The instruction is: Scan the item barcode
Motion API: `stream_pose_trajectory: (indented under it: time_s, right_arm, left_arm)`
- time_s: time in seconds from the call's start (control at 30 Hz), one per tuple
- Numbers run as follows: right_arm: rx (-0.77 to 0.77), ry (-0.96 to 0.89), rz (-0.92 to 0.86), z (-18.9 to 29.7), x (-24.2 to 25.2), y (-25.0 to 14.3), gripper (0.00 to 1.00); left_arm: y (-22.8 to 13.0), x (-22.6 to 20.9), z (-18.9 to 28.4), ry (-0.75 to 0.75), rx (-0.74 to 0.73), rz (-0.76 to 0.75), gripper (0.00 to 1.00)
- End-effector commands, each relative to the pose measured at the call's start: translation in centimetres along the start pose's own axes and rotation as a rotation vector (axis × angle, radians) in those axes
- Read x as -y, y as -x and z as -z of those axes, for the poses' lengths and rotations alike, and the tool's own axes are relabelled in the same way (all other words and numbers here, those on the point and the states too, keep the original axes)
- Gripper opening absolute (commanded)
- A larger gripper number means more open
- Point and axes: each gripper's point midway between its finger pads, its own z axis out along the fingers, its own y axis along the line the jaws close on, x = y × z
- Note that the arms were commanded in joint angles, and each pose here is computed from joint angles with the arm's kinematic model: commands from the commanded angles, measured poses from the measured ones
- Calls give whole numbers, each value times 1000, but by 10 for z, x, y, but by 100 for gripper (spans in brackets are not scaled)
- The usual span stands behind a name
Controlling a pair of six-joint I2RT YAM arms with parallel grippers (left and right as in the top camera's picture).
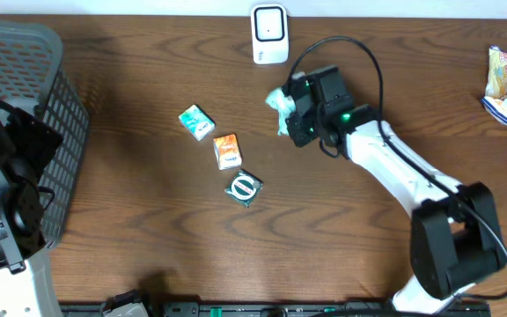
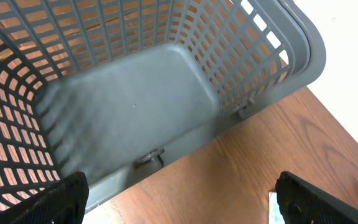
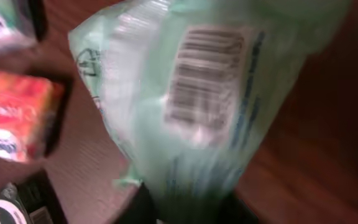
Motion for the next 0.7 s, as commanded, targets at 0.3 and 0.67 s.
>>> stream_pose_trajectory:
  time_s: [0.3,0.67]
  right_arm:
    - [128,11,-81,34,-8,33,61]
    - [99,-351,5,-3,8,21,56]
  left_arm:
    - [1,-2,0,9,2,10,95]
    - [1,-2,0,9,2,10,95]
